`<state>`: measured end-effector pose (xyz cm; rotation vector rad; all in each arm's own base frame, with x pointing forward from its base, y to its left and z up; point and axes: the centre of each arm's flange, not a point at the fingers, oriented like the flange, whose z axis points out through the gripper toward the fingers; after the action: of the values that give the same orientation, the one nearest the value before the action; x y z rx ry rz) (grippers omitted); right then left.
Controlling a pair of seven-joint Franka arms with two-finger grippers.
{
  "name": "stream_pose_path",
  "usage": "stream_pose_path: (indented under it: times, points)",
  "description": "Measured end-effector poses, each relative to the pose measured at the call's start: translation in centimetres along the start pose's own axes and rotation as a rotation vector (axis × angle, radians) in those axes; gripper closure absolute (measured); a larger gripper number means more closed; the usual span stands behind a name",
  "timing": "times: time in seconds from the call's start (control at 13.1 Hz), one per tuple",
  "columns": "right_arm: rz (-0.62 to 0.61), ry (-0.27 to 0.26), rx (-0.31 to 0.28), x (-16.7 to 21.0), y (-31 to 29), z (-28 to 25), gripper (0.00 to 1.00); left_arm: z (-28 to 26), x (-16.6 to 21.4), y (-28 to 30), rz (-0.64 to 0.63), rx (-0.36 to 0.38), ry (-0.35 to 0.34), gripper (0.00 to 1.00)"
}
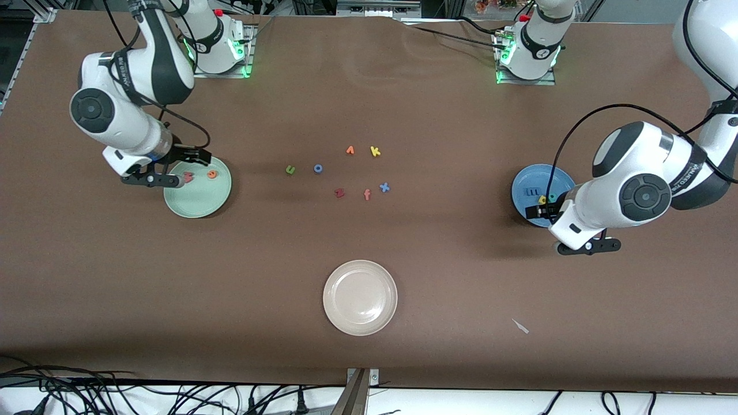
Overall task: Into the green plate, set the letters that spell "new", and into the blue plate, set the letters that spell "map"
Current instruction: 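Reach the green n with the right gripper while the left gripper releases the m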
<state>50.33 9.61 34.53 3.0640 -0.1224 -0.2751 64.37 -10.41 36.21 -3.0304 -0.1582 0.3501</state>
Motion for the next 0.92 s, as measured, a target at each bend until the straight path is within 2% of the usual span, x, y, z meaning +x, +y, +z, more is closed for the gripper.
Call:
stream_pose_path:
  times: [0.23,0.38,0.69,0.92]
  points:
    - [0.087,0.009,-0.009,-1.6,-5.2,-0.2,0.02,-0.6,0.6,3.0,-0.016,0.090,-0.008,0.00]
    - [0.156,0.037,-0.004,-2.4,-8.1,-0.1,0.03,-0.8,1.0,4.3,-0.035,0.135,-0.017,0.00]
    - [0.271,0.105,0.028,-3.6,-12.0,2.7,0.04,-3.8,2.3,2.3,-0.019,0.133,-0.082,0.00]
    - [0.325,0.154,0.054,-3.9,-13.6,6.7,0.04,-8.1,1.9,-1.1,0.045,0.050,-0.093,0.00]
